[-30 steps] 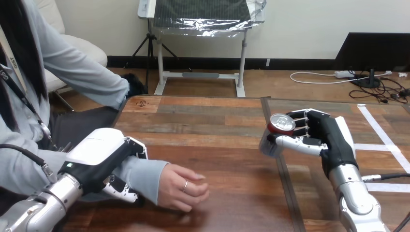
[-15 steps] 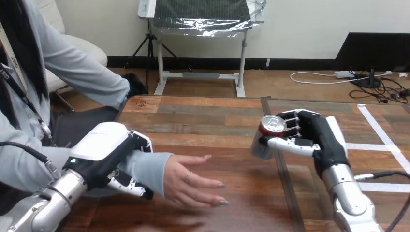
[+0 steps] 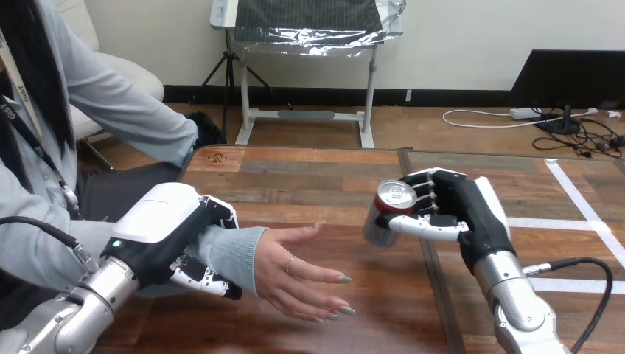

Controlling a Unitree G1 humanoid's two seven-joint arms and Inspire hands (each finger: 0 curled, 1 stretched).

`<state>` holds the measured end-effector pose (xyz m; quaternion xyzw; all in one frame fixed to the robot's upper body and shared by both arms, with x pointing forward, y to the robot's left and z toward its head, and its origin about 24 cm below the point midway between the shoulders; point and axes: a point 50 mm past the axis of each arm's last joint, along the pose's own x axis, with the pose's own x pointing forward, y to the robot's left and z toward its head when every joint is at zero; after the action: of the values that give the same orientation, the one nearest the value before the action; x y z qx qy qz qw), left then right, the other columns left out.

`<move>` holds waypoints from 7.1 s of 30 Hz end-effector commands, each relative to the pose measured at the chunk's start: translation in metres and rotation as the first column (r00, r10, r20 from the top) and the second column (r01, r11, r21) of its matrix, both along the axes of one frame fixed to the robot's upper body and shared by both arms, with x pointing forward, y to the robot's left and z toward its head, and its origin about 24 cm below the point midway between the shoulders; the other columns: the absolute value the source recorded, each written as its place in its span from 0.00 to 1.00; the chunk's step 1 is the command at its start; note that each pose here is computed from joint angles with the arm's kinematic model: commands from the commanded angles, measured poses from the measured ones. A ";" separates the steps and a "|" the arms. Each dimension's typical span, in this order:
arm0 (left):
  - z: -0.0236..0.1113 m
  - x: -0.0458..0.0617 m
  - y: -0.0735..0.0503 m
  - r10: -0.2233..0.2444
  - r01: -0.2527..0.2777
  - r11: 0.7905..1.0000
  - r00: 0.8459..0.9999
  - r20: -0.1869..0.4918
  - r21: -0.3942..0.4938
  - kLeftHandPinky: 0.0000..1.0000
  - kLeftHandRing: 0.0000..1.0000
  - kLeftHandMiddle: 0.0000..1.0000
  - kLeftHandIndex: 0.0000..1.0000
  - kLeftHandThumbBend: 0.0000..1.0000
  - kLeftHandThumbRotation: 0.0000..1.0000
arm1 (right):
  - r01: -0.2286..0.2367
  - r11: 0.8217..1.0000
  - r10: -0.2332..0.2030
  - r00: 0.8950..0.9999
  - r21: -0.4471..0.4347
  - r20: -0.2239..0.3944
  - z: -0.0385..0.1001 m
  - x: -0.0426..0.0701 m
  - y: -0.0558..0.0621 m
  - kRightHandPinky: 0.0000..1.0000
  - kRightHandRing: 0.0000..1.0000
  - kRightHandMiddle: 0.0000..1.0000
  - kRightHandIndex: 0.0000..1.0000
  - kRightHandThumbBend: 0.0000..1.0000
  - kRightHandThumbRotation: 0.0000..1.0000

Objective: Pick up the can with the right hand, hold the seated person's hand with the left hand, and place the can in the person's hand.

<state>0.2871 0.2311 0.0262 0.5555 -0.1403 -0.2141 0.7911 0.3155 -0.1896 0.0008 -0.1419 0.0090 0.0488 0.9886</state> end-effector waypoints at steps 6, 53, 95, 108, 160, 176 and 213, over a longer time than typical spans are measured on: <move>0.040 0.023 -0.027 -0.061 0.086 0.988 0.981 0.186 -0.127 0.26 0.29 0.36 0.40 0.97 0.23 | -0.103 0.995 0.100 0.980 0.012 0.172 0.031 0.005 0.017 0.45 0.47 0.51 0.53 0.79 0.00; 0.038 0.027 -0.046 -0.112 0.138 0.980 0.978 0.179 -0.144 0.27 0.31 0.37 0.40 0.97 0.24 | -0.306 0.950 0.279 0.923 0.069 0.264 0.063 -0.051 0.044 0.40 0.43 0.48 0.49 0.82 0.00; 0.034 0.023 -0.056 -0.141 0.175 0.965 0.974 0.177 -0.197 0.27 0.31 0.37 0.39 0.98 0.20 | -0.360 0.929 0.324 0.906 0.092 0.271 0.080 -0.056 0.063 0.38 0.42 0.47 0.49 0.84 0.00; 0.031 0.022 -0.059 -0.143 0.177 0.962 0.975 0.170 -0.207 0.27 0.31 0.37 0.39 0.99 0.18 | -0.370 0.925 0.332 0.897 0.085 0.293 0.087 -0.052 0.066 0.37 0.41 0.46 0.48 0.84 0.00; 0.027 0.018 -0.053 -0.123 0.154 0.963 0.981 0.147 -0.222 0.29 0.32 0.38 0.40 0.99 0.21 | -0.397 0.912 0.355 0.892 0.107 0.280 0.087 -0.051 0.065 0.39 0.45 0.51 0.52 0.86 0.02; 0.027 0.015 -0.049 -0.096 0.129 0.956 0.986 0.136 -0.263 0.39 0.44 0.50 0.52 1.00 0.23 | -0.390 0.919 0.369 0.899 0.048 0.234 0.086 -0.049 0.058 0.86 0.88 0.87 0.88 0.99 0.37; 0.027 0.001 -0.042 -0.104 0.122 0.968 0.990 0.092 -0.221 0.91 0.99 1.00 1.00 1.00 0.49 | -0.416 0.909 0.406 0.876 -0.019 0.261 0.079 -0.037 0.030 1.00 1.00 1.00 1.00 1.00 0.74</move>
<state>0.2803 0.1838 0.0339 0.4597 -0.1975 -0.2440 0.8307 0.2633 -0.1565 0.0570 -0.1166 -0.0951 0.2442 0.9580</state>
